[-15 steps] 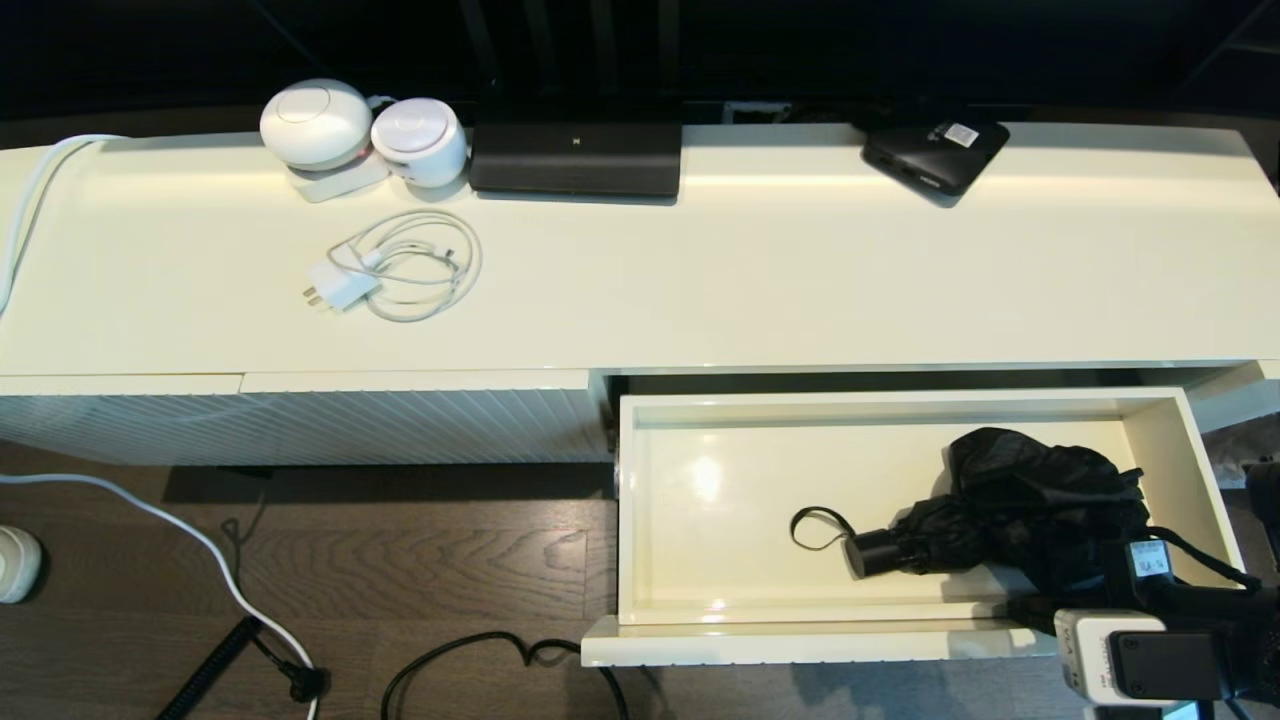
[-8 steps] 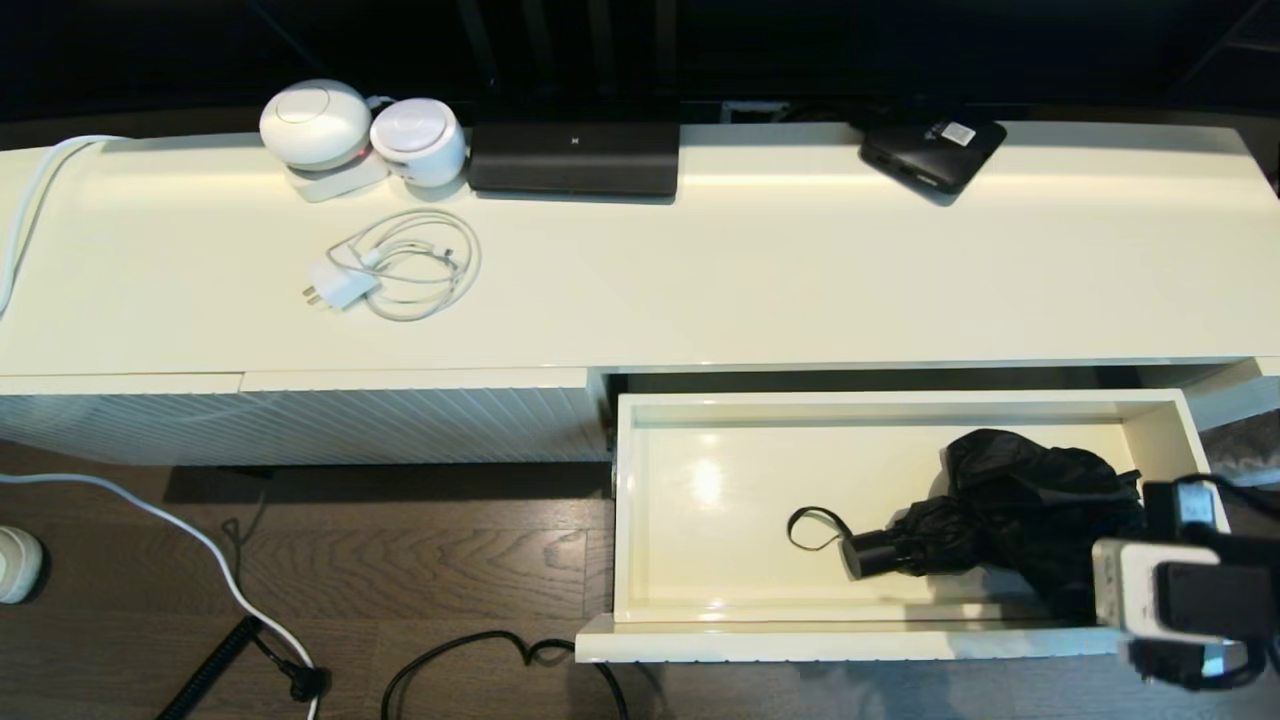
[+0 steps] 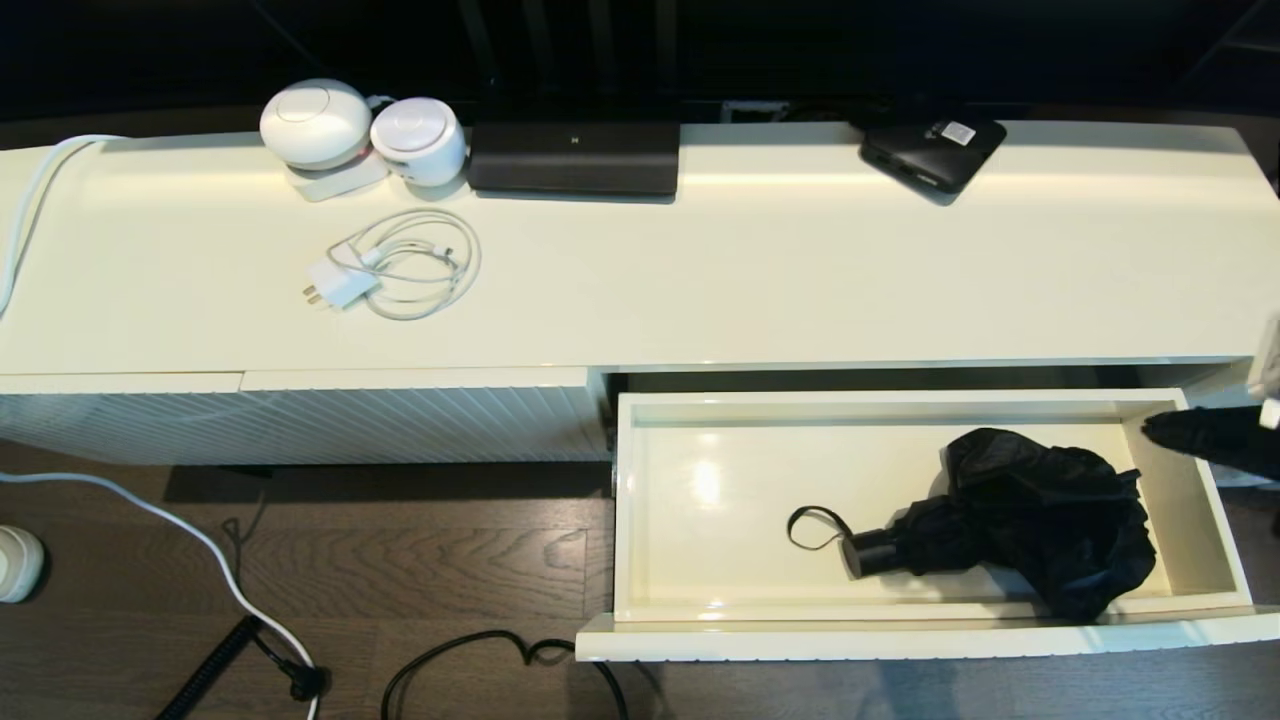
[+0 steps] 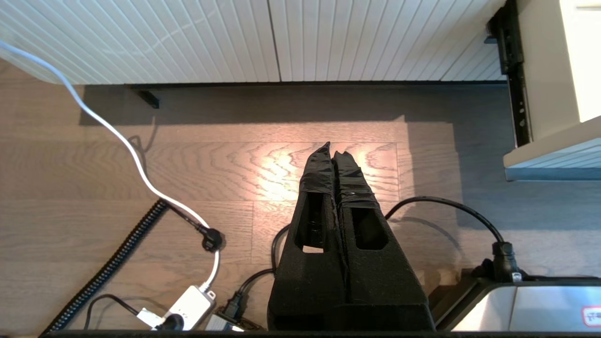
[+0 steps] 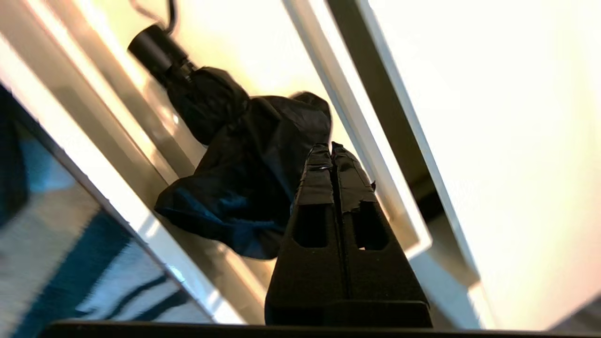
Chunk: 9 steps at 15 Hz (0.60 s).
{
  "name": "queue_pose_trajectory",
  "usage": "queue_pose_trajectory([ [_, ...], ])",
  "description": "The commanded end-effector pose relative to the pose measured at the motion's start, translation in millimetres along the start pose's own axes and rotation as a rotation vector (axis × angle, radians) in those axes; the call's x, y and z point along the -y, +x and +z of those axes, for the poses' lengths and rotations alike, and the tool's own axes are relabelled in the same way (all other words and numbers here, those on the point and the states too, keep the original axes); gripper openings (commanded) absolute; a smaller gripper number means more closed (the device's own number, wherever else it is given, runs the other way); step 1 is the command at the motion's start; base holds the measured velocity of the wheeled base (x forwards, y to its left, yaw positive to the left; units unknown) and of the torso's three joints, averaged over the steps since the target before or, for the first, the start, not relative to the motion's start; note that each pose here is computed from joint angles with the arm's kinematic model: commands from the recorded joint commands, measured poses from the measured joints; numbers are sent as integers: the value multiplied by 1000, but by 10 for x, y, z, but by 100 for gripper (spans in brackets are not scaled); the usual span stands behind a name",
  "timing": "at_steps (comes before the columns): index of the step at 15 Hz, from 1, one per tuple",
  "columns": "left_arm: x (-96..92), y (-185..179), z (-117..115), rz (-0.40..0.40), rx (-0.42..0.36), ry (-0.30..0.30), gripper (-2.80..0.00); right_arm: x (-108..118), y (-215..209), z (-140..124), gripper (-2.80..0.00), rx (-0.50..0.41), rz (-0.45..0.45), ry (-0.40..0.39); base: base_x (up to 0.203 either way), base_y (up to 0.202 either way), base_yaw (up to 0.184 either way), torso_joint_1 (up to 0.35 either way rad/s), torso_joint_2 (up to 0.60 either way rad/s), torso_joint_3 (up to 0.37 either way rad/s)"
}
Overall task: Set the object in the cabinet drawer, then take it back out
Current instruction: Take the umbrella out of the drawer and put it on the table
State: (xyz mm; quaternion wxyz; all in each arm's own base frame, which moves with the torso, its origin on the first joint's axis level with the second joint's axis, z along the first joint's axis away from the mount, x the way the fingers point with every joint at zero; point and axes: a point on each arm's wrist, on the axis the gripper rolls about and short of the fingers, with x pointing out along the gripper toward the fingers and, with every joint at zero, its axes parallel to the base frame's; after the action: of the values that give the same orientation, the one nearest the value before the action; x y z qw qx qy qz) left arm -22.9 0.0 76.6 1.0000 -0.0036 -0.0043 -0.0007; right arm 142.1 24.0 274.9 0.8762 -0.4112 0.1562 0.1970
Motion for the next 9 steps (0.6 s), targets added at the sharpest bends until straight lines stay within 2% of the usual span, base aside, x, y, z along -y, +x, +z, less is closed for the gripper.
queue_pose_trajectory([
  [1,0,0,1,1,1,0,-280,170,-227,146,-280,26,-133,305,0,0,0,0,0,0],
  [3,0,0,-1,1,0,0,-280,333,-334,275,-280,-8,-258,659,0,0,0,0,0,0],
  [5,0,0,1,0,1,0,-280,368,-389,366,-280,-86,-310,1001,0,0,0,0,0,0],
  [7,0,1,-2,0,0,0,-280,320,-352,419,-280,-204,-332,1204,0,0,0,0,0,0],
  [9,0,0,1,0,1,0,-280,241,-177,442,-280,-316,-364,1527,0,0,0,0,0,0],
])
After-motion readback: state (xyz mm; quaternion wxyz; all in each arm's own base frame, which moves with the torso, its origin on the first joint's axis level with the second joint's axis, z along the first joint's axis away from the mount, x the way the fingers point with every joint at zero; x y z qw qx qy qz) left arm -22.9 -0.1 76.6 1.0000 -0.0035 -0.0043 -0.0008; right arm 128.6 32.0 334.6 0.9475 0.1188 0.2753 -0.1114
